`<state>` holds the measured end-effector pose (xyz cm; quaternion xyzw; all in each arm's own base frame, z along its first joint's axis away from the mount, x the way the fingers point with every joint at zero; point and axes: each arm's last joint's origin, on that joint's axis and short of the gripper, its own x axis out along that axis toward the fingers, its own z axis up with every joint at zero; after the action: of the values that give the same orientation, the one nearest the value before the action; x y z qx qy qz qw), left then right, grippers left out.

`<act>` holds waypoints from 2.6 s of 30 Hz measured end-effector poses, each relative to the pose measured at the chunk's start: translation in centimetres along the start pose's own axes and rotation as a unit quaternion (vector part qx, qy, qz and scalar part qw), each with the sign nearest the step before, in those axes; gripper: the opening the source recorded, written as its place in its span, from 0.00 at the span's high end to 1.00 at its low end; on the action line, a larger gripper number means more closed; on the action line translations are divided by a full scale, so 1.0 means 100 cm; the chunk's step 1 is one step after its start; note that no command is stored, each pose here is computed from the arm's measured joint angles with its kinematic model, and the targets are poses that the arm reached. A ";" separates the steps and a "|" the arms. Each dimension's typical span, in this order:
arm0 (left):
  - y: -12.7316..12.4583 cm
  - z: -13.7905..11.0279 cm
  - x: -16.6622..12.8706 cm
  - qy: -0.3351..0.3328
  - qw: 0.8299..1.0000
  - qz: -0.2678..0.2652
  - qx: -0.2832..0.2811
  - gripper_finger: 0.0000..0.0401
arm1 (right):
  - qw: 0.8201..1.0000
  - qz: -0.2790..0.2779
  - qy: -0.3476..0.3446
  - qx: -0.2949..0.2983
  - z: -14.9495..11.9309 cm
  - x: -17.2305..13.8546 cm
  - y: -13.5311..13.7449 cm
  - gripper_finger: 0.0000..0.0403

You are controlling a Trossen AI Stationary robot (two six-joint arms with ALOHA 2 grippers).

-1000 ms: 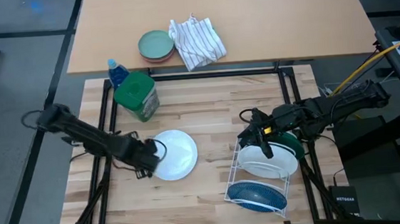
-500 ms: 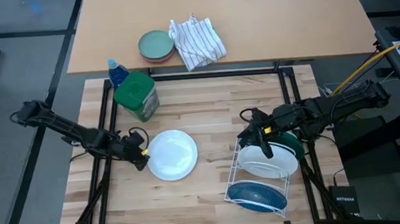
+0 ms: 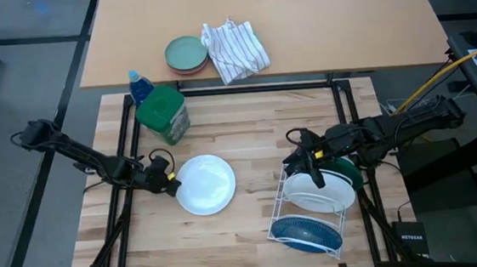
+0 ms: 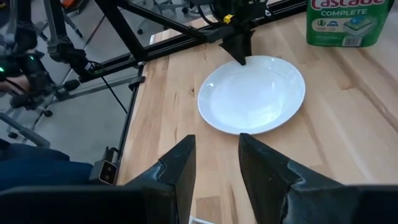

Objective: Sort dishes
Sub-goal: Put the white plate on the dish rack

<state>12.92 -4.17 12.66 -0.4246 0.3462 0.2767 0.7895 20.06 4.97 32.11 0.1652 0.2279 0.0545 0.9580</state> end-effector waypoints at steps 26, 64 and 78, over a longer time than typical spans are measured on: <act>0.009 0.007 0.011 -0.037 0.994 -0.019 -0.097 0.57 | 0.996 0.026 -0.050 0.071 0.008 0.046 0.006 0.69; -0.017 0.019 0.005 -0.156 0.976 -0.111 0.104 1.00 | 0.968 0.063 -0.203 0.136 0.030 0.067 0.015 0.69; -0.027 0.024 0.000 -0.198 0.950 -0.139 0.196 1.00 | 0.982 0.065 -0.149 0.090 0.019 0.110 0.015 0.69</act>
<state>15.63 -3.47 14.90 -0.2419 0.1678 0.1694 0.9405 30.66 7.75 29.66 0.2717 0.0749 0.0710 0.9568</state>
